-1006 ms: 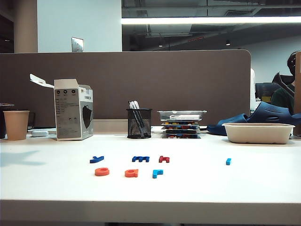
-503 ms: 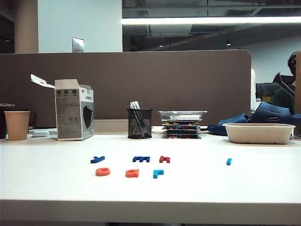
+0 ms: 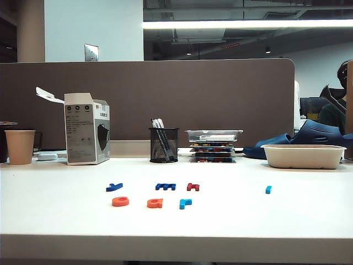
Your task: Select the appropriate letters from the row of letter magnets placed on the table to arrange into the word "car".
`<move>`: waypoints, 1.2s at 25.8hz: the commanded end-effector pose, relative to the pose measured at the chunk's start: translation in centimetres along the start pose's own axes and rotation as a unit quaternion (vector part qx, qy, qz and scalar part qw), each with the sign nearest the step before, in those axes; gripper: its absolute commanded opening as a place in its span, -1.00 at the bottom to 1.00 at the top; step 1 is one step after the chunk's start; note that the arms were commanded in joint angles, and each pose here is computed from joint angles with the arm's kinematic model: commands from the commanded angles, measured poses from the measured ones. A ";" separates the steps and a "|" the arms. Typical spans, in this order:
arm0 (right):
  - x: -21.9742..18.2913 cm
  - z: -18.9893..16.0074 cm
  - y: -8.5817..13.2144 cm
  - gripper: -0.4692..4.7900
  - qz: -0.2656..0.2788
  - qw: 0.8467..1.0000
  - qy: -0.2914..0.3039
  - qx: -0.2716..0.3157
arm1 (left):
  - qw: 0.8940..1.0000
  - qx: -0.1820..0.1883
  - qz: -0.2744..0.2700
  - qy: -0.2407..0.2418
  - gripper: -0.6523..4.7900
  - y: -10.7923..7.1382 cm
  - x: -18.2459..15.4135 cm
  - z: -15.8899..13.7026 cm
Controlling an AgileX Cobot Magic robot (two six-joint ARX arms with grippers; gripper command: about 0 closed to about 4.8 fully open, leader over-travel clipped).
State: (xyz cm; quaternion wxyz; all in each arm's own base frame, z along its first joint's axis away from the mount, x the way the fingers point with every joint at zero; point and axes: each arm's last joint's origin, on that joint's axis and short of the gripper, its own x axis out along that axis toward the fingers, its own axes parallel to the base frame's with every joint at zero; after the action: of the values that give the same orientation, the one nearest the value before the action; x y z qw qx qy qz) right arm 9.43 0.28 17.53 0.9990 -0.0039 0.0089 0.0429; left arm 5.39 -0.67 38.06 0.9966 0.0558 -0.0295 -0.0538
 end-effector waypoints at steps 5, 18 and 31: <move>-0.1 0.1 0.0 -0.84 0.003 1.000 -0.003 0.002 | 1.000 -0.008 -0.015 0.020 -0.78 -0.8 -0.9 -6.4; 0.3 -1.5 0.0 -0.84 0.000 1.000 0.009 -0.007 | 0.998 -0.017 -0.018 -0.052 -0.78 -1.7 0.5 -12.9; 0.3 -1.7 -0.1 -0.84 -0.016 0.999 0.018 -0.021 | 0.996 -0.022 -0.015 -0.086 -0.78 -2.5 3.0 -19.4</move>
State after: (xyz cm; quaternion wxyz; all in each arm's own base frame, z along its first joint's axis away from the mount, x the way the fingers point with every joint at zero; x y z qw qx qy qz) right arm 9.75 0.18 15.87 0.9989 -0.0248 0.0311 0.0263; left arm 9.45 -1.37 18.46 0.9916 0.0308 -0.1012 -0.0746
